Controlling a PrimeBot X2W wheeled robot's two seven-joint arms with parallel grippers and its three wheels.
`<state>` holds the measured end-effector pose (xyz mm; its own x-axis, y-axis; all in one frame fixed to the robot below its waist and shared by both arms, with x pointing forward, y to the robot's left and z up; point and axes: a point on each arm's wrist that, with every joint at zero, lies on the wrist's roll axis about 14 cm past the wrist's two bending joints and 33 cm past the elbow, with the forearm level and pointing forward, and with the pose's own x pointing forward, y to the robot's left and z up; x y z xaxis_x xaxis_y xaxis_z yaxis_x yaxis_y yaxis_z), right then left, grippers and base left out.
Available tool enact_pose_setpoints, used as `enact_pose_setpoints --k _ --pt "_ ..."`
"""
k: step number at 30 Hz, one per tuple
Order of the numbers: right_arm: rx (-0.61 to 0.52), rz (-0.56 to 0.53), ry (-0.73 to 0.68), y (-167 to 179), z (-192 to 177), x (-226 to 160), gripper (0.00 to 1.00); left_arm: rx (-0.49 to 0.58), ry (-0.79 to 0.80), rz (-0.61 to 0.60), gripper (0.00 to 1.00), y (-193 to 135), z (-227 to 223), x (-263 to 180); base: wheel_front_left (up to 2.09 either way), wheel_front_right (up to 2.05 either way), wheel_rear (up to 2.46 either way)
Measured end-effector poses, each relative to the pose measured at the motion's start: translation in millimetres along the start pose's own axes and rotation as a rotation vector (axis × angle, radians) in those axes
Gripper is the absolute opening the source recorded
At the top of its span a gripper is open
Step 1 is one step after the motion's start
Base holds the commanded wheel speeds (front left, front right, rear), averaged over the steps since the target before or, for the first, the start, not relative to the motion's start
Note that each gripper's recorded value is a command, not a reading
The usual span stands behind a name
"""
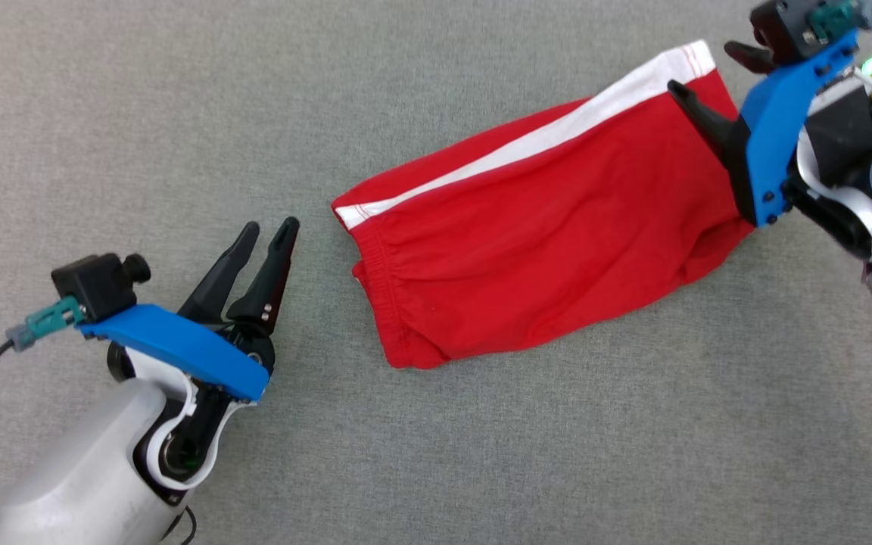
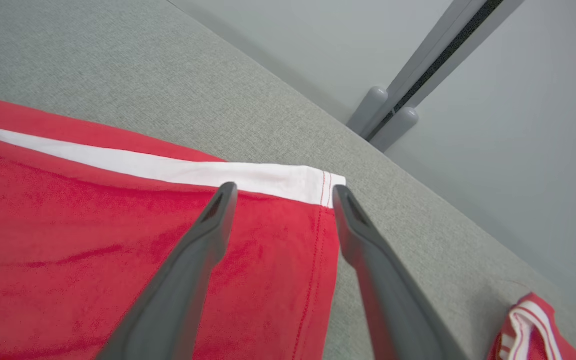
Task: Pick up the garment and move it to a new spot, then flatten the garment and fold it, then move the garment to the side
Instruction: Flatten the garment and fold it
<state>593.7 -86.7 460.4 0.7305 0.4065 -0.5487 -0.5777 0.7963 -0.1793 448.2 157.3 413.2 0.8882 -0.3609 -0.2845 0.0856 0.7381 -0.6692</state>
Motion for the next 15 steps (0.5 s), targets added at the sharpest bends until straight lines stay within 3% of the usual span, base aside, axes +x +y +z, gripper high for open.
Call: enact_pose_setpoints --k 5,13,15 --pt "0.064 -0.028 -0.081 -3 1 -25 1.00 0.071 -0.175 0.066 1.00 5 33 -17 0.00 0.00 0.00" --pt "0.236 -0.100 -0.144 -8 -22 -54 1.00 0.351 -0.389 0.202 1.00 2 60 -57 0.00 0.00 0.00" --pt "0.340 -0.112 -0.180 -4 -28 -58 1.00 0.403 -0.409 0.241 1.00 2 55 -65 0.00 0.00 0.00"
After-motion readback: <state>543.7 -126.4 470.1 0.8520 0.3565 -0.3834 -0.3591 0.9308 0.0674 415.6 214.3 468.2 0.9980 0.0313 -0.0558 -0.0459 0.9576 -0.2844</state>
